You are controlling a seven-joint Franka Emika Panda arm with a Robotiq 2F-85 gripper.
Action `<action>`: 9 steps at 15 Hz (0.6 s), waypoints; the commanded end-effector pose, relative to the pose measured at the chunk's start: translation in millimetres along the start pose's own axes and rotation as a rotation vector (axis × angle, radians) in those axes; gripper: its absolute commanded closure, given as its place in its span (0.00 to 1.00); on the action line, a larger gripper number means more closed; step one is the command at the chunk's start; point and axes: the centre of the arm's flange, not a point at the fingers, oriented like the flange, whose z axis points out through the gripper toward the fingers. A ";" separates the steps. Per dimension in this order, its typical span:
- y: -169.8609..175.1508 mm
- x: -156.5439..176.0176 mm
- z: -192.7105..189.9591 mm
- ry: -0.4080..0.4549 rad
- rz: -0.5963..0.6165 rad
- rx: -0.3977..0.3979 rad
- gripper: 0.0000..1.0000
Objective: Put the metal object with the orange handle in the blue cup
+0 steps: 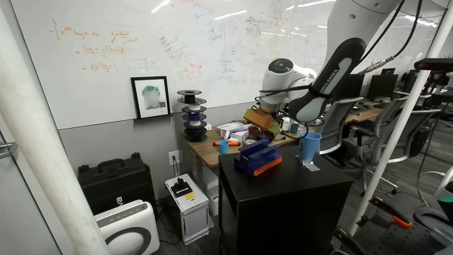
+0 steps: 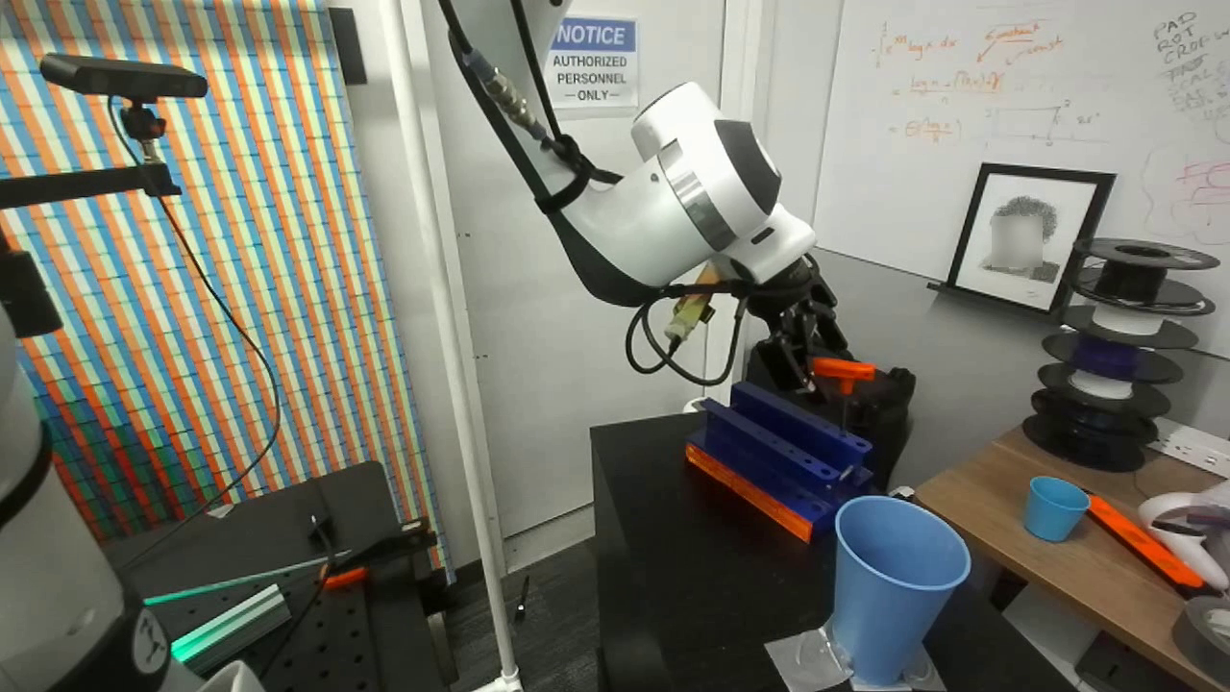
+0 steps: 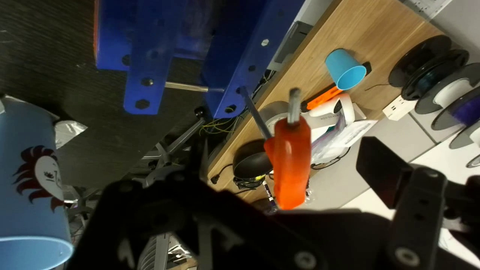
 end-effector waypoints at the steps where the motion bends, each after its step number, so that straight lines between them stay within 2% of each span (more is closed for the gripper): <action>1: -0.4 9.0 3.0 -0.003 -0.006 0.022 0.25; 3: 1.0 12.9 4.3 -0.001 -0.004 0.019 0.29; 9: 3.2 16.6 7.9 -0.011 -0.010 0.021 0.77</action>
